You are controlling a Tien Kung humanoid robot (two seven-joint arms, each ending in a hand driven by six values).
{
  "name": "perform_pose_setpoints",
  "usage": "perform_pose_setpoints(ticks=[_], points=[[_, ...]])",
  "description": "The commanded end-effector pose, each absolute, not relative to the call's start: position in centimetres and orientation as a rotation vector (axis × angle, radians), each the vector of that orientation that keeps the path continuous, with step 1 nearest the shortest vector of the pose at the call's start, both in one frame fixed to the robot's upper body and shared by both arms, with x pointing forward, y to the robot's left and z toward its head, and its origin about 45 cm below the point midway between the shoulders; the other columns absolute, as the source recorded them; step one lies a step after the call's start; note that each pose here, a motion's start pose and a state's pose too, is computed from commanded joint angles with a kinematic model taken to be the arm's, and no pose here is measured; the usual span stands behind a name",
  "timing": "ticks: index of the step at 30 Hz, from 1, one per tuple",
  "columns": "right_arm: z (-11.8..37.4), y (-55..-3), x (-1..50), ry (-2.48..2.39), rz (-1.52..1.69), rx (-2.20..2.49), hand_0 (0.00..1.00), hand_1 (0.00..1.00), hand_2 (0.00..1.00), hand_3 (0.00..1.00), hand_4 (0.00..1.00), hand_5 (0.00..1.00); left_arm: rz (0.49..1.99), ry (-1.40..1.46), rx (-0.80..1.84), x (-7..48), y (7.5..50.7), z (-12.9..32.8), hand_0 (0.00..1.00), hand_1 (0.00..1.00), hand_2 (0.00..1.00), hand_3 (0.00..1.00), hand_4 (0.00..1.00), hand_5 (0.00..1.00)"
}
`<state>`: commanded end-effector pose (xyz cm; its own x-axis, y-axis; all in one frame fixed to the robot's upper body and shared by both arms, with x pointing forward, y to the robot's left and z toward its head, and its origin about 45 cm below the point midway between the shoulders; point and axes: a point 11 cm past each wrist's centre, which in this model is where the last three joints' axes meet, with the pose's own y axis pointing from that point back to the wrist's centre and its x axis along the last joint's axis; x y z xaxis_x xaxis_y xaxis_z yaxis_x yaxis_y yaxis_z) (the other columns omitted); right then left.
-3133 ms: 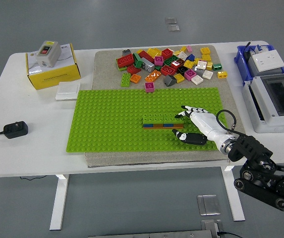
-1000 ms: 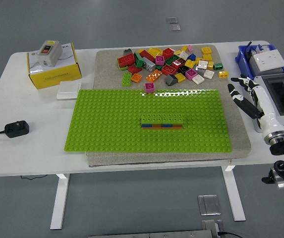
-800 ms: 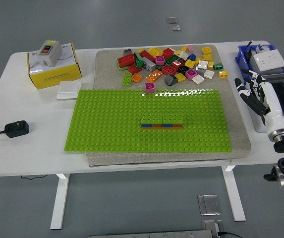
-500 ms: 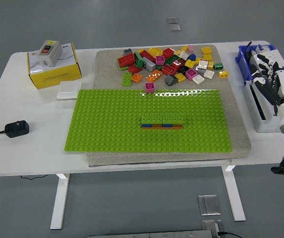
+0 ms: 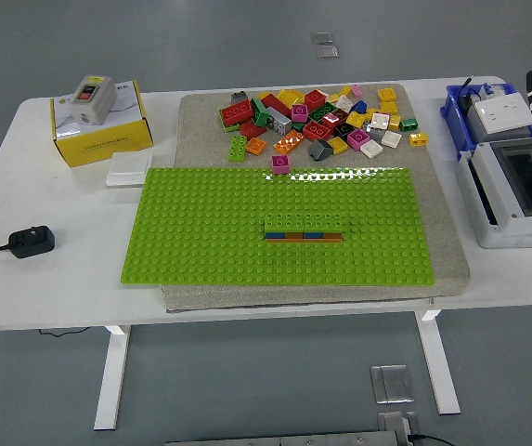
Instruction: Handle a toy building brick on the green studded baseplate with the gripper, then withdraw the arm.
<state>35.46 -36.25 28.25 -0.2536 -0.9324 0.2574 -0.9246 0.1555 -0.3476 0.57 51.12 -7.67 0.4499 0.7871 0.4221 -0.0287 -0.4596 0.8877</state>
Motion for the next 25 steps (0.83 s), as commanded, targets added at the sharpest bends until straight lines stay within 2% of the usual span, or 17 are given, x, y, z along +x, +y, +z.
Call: perform_pose_setpoints(ticks=[2, 3, 8, 9, 14, 15, 20, 21, 25], points=[[28.5, -37.1, 35.4, 2.378, -0.691, -1.854, 0.839, 0.853, 0.904, 0.857, 0.661, 0.653, 1.121, 0.651, 1.788, 0.5, 51.0, -7.7, 0.656, 0.642, 0.497, 0.571, 0.182, 0.744], [28.6, -37.3, 35.3, 2.383, -0.698, -1.835, 0.813, 0.826, 0.861, 0.835, 0.662, 0.649, 1.119, 0.653, 1.789, 0.5, 50.9, -7.8, 0.658, 0.644, 0.499, 0.571, 0.183, 0.740], [29.1, -37.9, 35.2, 2.399, -0.761, -1.789, 0.813, 0.826, 0.861, 0.835, 0.662, 0.649, 1.110, 0.658, 1.793, 0.2, 50.8, -7.8, 0.658, 0.644, 0.499, 0.571, 0.183, 0.740], [29.2, -38.0, 35.2, 2.400, -0.771, -1.782, 0.761, 0.764, 0.798, 0.794, 0.709, 0.724, 1.108, 0.657, 1.794, 0.1, 50.8, -7.9, 0.659, 0.644, 0.501, 0.571, 0.183, 0.742], [29.4, -38.8, 35.0, 2.393, -0.791, -1.726, 0.761, 0.764, 0.798, 0.794, 0.709, 0.724, 1.090, 0.648, 1.799, 0.2, 50.7, -7.9, 0.659, 0.644, 0.501, 0.571, 0.183, 0.742], [29.4, -38.9, 34.9, 2.391, -0.787, -1.721, 0.666, 0.728, 0.778, 0.827, 0.746, 0.843, 1.088, 0.648, 1.800, 0.1, 50.6, -7.9, 0.659, 0.644, 0.502, 0.571, 0.184, 0.742], [29.2, -39.4, 34.6, 2.387, -0.768, -1.698, 0.666, 0.728, 0.778, 0.827, 0.746, 0.843, 1.086, 0.665, 1.797, -0.4, 50.3, -8.1, 0.659, 0.644, 0.502, 0.571, 0.184, 0.742], [29.2, -39.5, 34.5, 2.386, -0.762, -1.695, 0.601, 0.695, 0.757, 0.851, 0.747, 0.855, 1.087, 0.672, 1.795, -0.5, 50.2, -8.2, 0.659, 0.644, 0.504, 0.570, 0.186, 0.742], [29.0, -39.4, 34.4, 2.381, -0.743, -1.697, 0.601, 0.695, 0.757, 0.851, 0.747, 0.855, 1.095, 0.697, 1.785, -1.0, 49.8, -8.4, 0.659, 0.644, 0.504, 0.570, 0.186, 0.742]])
